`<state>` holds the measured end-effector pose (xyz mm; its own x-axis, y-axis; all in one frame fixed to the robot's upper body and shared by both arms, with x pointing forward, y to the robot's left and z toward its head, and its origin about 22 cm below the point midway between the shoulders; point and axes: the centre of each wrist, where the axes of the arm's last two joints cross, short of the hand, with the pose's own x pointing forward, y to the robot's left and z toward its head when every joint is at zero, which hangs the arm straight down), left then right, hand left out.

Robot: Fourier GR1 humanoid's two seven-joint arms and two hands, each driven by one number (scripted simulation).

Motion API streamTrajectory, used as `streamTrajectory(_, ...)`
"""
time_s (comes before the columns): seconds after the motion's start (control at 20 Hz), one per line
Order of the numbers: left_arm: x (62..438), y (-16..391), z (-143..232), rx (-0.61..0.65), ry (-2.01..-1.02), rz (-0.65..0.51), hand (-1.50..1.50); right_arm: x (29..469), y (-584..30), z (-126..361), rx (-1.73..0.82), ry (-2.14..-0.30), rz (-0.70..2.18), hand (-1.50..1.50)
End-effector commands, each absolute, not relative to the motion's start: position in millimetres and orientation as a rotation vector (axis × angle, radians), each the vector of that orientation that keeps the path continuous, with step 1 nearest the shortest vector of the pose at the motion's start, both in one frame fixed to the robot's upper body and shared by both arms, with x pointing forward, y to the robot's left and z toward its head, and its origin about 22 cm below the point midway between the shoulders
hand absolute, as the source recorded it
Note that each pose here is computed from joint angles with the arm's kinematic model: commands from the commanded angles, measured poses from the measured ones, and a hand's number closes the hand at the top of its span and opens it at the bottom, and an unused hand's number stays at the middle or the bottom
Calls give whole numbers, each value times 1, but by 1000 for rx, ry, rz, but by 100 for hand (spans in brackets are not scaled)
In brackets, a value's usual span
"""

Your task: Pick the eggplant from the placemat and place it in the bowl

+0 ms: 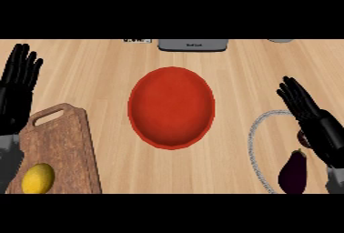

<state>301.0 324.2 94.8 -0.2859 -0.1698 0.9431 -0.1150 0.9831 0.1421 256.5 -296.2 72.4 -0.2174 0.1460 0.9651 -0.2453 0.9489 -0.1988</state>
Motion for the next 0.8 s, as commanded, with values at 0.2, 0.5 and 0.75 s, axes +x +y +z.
streamTrajectory(0.2,291,281,51,133,-1702,-91,0,231,-315,16,-313,-1268,90,150)
streamTrajectory(0.5,275,267,21,124,-1585,-54,0,213,-338,7,-886,-1355,-227,-150)
streamTrajectory(0.75,281,252,19,93,-1580,-77,0,192,-269,0,-1040,-1533,-319,-150)
